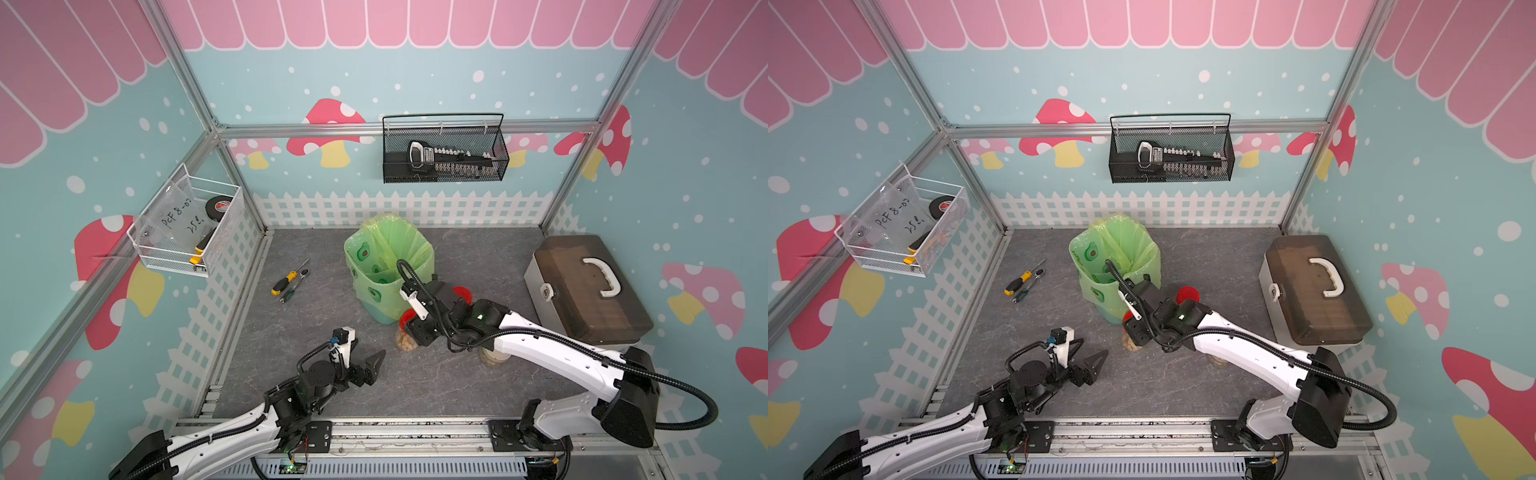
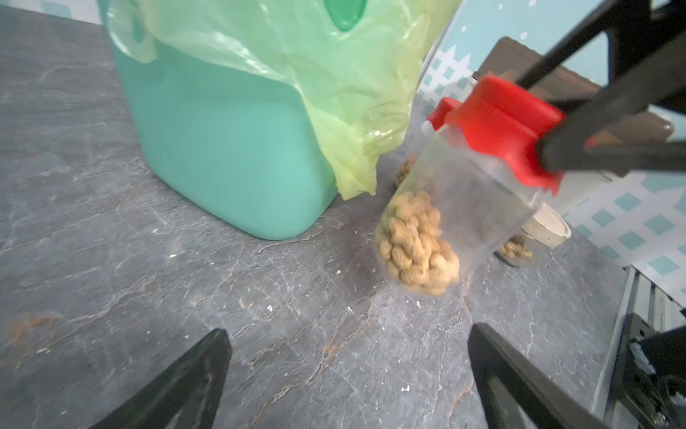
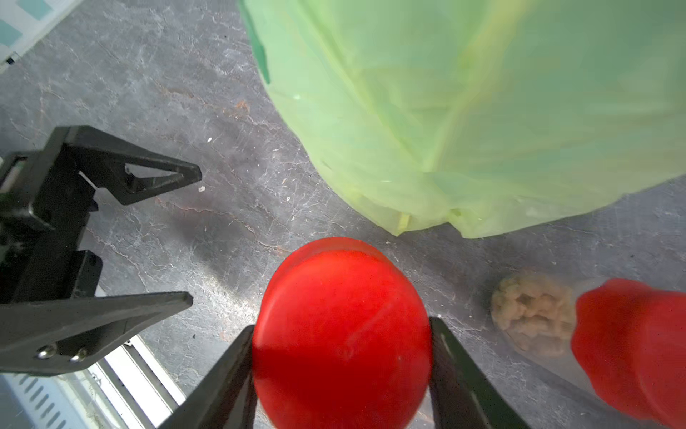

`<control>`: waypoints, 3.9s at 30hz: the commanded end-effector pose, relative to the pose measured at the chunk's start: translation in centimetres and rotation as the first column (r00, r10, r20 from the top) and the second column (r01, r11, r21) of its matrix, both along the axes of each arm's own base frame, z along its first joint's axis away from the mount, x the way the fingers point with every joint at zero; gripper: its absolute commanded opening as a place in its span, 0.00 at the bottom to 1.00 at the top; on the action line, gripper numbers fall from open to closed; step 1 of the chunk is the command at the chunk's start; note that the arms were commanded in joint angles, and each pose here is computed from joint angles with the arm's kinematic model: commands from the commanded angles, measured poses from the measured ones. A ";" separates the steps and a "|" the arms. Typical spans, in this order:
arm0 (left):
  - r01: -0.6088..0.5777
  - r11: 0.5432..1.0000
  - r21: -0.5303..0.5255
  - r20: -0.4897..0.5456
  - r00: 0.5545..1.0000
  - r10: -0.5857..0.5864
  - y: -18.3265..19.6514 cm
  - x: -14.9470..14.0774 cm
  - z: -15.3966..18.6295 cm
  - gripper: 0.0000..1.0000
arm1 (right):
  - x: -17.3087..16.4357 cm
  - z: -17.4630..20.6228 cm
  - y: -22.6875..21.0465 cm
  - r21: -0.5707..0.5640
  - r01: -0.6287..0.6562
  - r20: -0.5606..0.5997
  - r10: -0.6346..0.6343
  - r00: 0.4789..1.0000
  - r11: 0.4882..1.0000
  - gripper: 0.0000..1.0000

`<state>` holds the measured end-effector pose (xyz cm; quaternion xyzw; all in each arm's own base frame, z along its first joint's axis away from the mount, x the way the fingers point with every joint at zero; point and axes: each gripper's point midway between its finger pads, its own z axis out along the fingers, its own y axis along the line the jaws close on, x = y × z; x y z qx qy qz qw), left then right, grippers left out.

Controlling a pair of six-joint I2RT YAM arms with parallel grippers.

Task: Empty moldy peanuts from jars
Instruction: Pick up the jar from the center of the board.

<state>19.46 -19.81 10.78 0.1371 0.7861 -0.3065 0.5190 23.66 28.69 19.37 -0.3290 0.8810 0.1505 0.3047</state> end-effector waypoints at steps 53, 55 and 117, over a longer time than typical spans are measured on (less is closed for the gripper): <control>0.358 0.934 -0.005 0.116 0.928 -0.355 -8.5 -0.8 7.4 0.92 | -4.6 8.6 0.8 0.377 -0.276 -0.026 0.308 0.951 0.884 0.50; 0.365 0.931 0.004 0.106 0.926 -0.363 -8.5 -0.9 7.2 0.92 | -4.7 8.6 0.7 0.375 -0.276 -0.029 0.309 0.951 0.885 0.50; 0.324 0.946 0.020 0.101 0.941 -0.324 -8.5 0.0 8.2 0.41 | -3.0 8.5 0.6 0.490 -0.101 -0.021 0.127 0.992 0.866 0.88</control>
